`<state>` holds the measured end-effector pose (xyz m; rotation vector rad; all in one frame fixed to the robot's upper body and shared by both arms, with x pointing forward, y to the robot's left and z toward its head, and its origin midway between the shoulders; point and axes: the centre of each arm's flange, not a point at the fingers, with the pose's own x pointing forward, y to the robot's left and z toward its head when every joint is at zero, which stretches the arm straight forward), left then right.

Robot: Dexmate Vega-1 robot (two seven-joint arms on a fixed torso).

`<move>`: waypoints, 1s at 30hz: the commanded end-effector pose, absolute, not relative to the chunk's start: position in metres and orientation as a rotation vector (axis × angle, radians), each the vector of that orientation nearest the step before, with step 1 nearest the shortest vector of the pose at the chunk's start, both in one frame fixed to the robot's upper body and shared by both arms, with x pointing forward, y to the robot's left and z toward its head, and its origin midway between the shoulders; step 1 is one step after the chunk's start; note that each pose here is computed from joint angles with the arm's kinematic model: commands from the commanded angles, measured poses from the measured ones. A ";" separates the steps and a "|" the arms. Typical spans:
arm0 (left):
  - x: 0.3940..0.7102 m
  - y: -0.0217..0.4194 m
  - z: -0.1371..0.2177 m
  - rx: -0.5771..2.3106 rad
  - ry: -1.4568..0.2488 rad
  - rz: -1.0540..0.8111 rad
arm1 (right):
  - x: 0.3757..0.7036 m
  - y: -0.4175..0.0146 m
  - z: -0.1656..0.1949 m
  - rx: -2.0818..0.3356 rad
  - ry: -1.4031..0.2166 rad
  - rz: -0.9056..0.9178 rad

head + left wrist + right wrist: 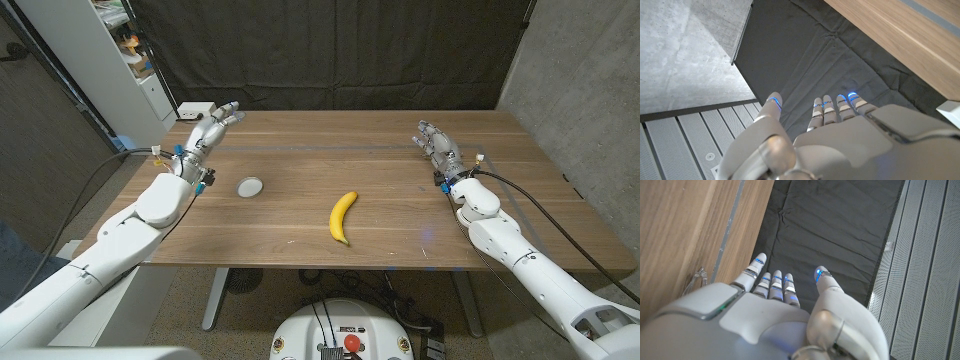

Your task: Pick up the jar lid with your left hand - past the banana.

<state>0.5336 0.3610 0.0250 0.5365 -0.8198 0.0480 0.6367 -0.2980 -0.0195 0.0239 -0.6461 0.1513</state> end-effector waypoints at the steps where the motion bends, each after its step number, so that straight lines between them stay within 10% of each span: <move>1: 0.514 0.375 0.030 0.681 -0.860 0.147 | 0.636 -0.293 -0.019 0.022 -0.647 0.150; 30: 0.490 0.374 0.051 1.082 -0.811 0.296 | 0.639 -0.300 -0.014 0.001 -0.640 0.141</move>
